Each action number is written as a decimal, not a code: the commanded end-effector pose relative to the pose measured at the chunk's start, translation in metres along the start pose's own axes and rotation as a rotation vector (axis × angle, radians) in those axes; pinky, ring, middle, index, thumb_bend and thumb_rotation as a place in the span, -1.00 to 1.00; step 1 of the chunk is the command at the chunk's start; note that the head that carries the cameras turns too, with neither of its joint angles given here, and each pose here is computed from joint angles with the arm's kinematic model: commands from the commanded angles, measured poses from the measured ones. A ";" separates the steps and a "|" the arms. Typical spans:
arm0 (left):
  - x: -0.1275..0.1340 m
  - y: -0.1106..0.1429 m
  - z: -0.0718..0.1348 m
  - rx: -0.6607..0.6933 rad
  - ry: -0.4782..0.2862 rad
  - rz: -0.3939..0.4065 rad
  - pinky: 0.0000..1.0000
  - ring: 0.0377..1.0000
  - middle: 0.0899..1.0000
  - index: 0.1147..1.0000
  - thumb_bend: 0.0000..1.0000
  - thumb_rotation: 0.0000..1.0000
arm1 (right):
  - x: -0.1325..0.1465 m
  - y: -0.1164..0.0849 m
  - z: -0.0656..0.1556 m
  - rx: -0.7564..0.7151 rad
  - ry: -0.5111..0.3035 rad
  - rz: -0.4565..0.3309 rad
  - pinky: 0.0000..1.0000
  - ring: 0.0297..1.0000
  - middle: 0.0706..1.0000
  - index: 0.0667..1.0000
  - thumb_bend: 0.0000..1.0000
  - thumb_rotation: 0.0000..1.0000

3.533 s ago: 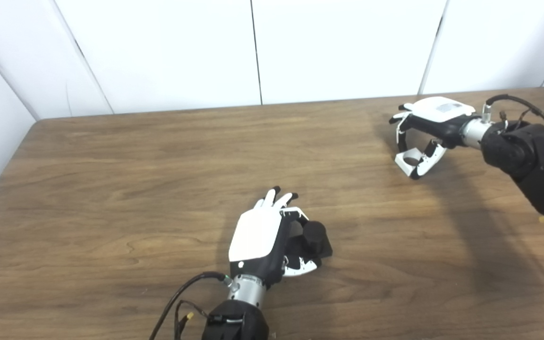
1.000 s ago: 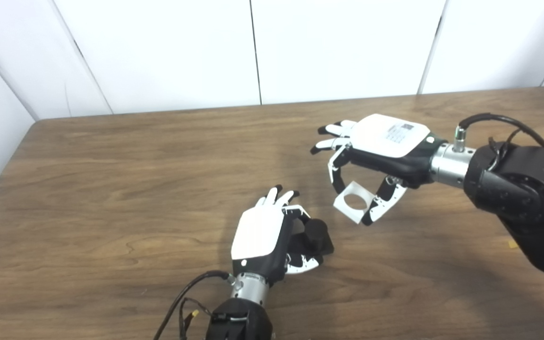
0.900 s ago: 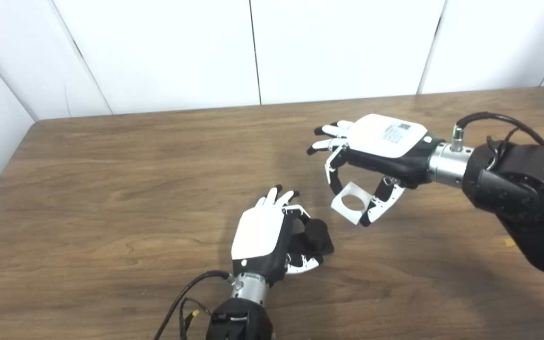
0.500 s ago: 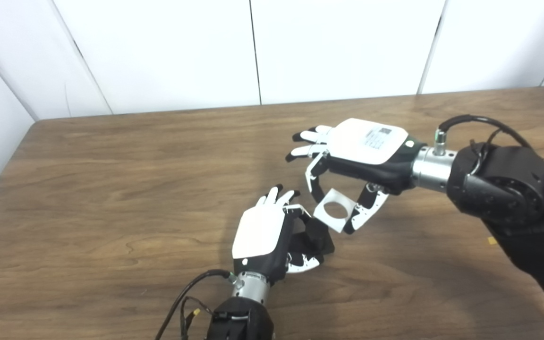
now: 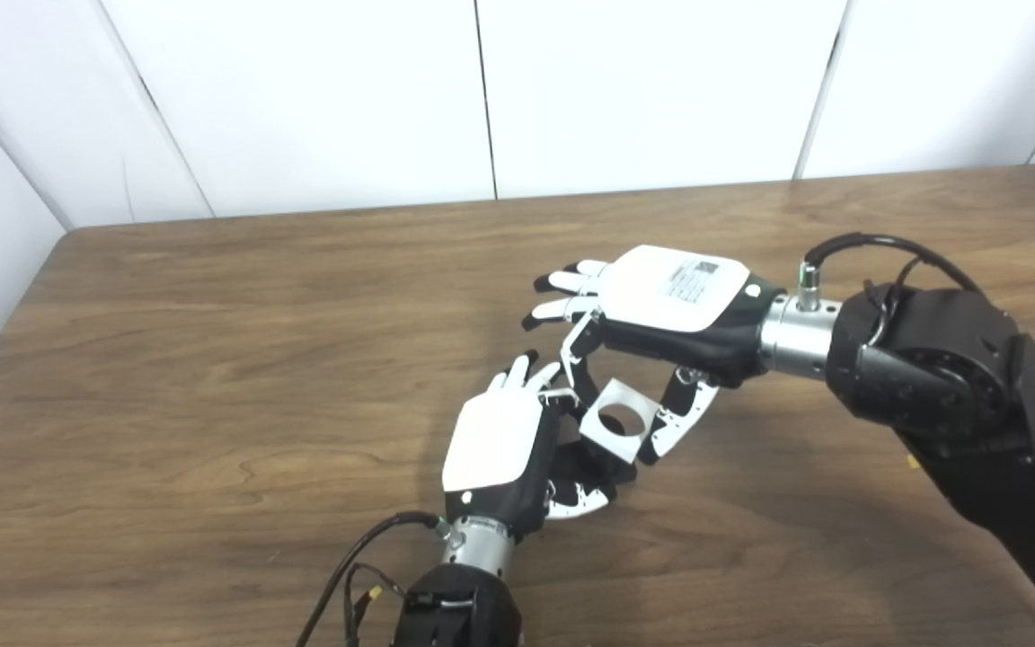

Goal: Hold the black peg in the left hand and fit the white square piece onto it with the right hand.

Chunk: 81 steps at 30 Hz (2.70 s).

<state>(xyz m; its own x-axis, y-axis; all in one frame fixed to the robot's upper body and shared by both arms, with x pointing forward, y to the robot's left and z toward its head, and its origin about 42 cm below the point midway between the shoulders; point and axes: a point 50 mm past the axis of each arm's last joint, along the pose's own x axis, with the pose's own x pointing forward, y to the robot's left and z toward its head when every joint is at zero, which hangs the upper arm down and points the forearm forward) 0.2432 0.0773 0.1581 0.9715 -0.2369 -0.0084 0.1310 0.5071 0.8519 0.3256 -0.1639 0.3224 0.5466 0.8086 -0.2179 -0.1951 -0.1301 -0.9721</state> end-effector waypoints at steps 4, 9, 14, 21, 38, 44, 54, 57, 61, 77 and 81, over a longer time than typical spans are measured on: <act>0.001 0.000 0.007 0.003 -0.005 0.005 0.92 0.99 0.80 -0.15 0.04 -0.87 | 0.001 -0.016 0.002 -0.044 -0.012 -0.042 1.00 1.00 0.82 -0.09 0.05 -0.73; 0.000 0.001 0.007 0.006 -0.005 0.002 0.93 0.99 0.80 -0.15 0.03 -0.87 | 0.004 -0.012 0.000 -0.042 -0.011 -0.033 1.00 1.00 0.82 -0.09 0.05 -0.72; -0.001 0.001 0.008 0.005 -0.005 0.002 0.93 1.00 0.80 -0.15 0.03 -0.87 | 0.005 -0.012 -0.001 -0.043 -0.006 -0.031 1.00 1.00 0.83 -0.09 0.05 -0.72; -0.002 0.001 0.009 0.008 -0.007 0.003 0.92 1.00 0.80 -0.15 0.04 -0.87 | 0.006 -0.012 -0.003 -0.041 -0.001 -0.028 1.00 1.00 0.84 -0.09 0.05 -0.72; -0.003 -0.002 0.011 0.007 -0.025 0.013 0.91 0.98 0.79 -0.15 0.04 -0.87 | 0.009 -0.011 -0.005 -0.037 -0.007 -0.028 1.00 1.00 0.83 -0.09 0.04 -0.72; -0.003 -0.003 0.011 0.003 -0.023 0.016 0.89 0.98 0.79 -0.15 0.04 -0.87 | 0.010 -0.010 -0.004 -0.035 -0.008 -0.023 1.00 1.00 0.83 -0.09 0.05 -0.71; -0.002 -0.004 0.011 0.015 -0.027 0.017 0.85 0.96 0.77 -0.15 0.04 -0.87 | 0.016 -0.009 -0.001 -0.037 -0.019 -0.026 1.00 1.00 0.84 -0.09 0.05 -0.72; -0.002 -0.004 0.011 0.013 -0.028 0.016 0.86 0.96 0.78 -0.15 0.04 -0.87 | 0.017 -0.009 -0.001 -0.043 -0.020 -0.024 1.00 1.00 0.84 -0.09 0.05 -0.72; -0.003 -0.004 0.012 0.013 -0.033 0.019 0.86 0.96 0.77 -0.15 0.04 -0.87 | 0.018 -0.008 -0.002 -0.044 -0.022 -0.029 1.00 1.00 0.85 -0.09 0.05 -0.72; -0.004 -0.003 0.013 0.028 -0.034 0.016 0.84 0.95 0.77 -0.15 0.04 -0.87 | 0.022 -0.005 -0.011 -0.037 -0.005 -0.029 0.99 1.00 0.85 -0.09 0.05 -0.72; -0.003 -0.002 0.015 0.038 -0.042 0.022 0.81 0.93 0.76 -0.15 0.04 -0.86 | 0.023 -0.006 -0.013 -0.036 0.000 -0.033 0.98 1.00 0.85 -0.09 0.05 -0.72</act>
<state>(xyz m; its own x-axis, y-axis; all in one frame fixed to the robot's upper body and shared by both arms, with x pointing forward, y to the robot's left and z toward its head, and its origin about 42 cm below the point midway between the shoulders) 0.2413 0.0739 0.1594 0.9697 -0.2438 0.0127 0.1100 0.4827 0.8689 0.3453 -0.1557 0.2993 0.5505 0.7903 -0.2692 -0.2398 -0.1592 -0.9577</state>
